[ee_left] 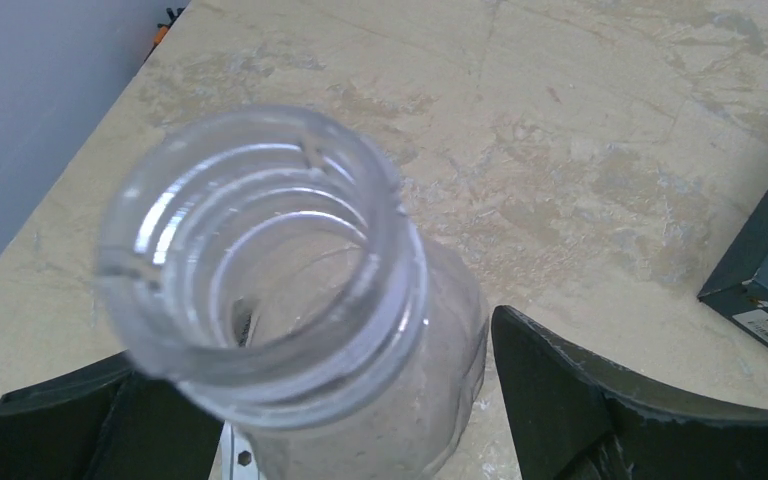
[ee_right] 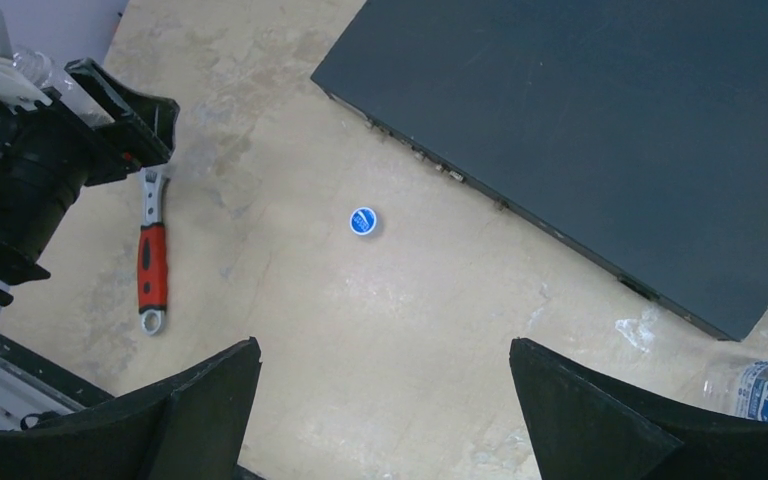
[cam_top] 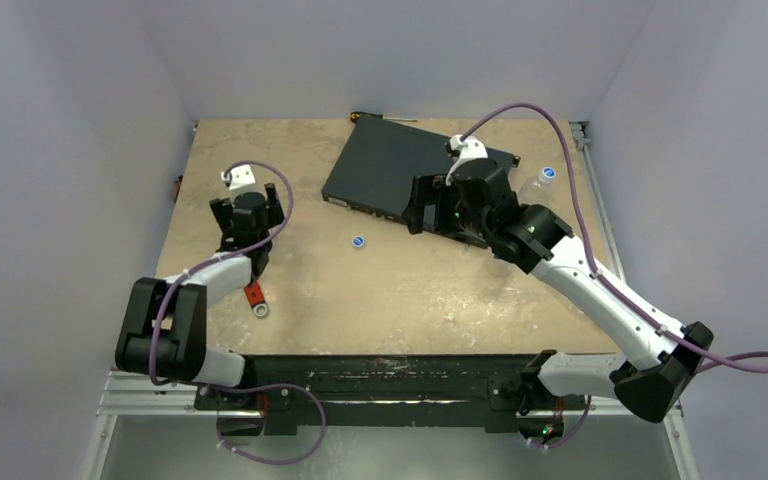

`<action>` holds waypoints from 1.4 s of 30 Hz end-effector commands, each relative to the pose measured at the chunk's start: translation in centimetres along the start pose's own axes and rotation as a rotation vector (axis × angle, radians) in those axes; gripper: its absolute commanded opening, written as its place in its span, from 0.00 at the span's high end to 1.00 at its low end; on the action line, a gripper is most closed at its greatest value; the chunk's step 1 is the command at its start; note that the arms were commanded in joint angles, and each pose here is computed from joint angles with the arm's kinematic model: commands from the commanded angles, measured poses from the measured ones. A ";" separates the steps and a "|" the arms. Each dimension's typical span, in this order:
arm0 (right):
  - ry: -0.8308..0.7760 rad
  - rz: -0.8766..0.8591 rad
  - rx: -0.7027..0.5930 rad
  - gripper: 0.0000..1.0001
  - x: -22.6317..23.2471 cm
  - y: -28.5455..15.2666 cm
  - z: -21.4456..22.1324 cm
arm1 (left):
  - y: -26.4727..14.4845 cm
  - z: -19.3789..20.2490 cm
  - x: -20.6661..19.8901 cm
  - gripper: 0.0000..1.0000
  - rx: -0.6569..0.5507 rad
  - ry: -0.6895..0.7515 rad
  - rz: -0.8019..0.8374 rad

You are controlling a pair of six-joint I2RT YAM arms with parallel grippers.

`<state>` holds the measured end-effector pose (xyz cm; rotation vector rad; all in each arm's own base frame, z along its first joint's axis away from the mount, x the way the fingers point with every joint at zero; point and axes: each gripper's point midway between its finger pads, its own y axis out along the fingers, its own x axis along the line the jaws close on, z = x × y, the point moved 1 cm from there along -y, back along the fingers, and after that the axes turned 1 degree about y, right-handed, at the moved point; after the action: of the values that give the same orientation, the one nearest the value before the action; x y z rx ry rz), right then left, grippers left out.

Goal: Screw on the bottle caps
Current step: Place the plastic bottle at the center of the board, then pick up the plastic bottle at the center of the board.

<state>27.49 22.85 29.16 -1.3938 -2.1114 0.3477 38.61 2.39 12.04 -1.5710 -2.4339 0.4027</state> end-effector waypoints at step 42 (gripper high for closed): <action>-0.319 -0.408 -0.135 0.02 14.8 5.1 5.7 | -23.8 -10.0 -15.4 0.58 0.334 -0.238 1.396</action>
<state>22.57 37.84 22.81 -0.9128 -2.6067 0.4333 27.81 -18.96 27.18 -2.7847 -0.9162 1.1249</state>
